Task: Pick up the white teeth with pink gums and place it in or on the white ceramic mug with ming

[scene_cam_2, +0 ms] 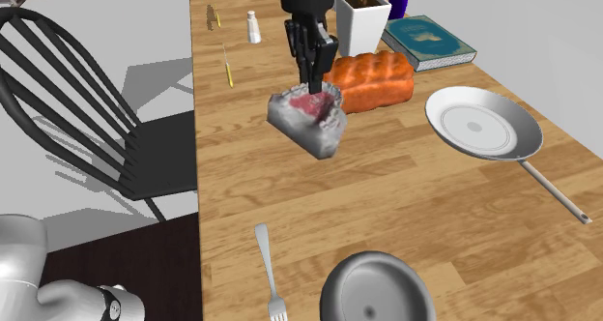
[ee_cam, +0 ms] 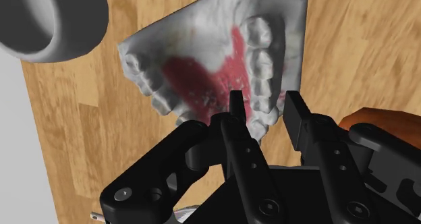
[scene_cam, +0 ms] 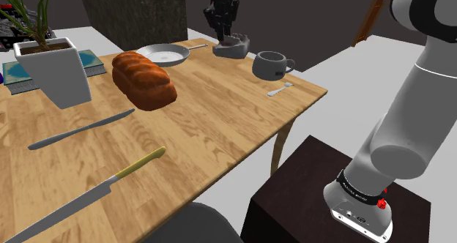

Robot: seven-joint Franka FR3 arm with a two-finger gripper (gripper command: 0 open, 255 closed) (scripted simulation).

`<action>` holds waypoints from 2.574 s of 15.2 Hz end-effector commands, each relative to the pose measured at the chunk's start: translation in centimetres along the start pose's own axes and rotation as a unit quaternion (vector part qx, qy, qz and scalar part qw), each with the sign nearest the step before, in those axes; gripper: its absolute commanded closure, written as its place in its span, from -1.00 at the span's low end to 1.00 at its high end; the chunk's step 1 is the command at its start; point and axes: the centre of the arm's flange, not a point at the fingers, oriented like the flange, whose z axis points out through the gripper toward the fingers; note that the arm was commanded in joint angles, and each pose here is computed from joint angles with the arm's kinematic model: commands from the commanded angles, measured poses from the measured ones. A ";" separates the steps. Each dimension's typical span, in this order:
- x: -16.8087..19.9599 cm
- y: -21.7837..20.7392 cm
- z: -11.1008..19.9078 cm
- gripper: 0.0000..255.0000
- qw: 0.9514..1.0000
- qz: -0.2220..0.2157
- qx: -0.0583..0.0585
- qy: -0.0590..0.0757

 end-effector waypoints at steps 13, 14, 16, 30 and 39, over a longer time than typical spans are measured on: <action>-3.0 18.4 0.8 1.00 1.000 0.000 0.000 0.001; -3.3 19.7 0.8 1.00 1.000 0.000 0.000 0.001; -3.7 22.3 0.9 1.00 1.000 0.000 0.000 0.001; -4.9 28.8 5.9 1.00 1.000 0.000 0.000 0.001; -4.8 28.0 10.6 1.00 1.000 0.000 0.000 0.001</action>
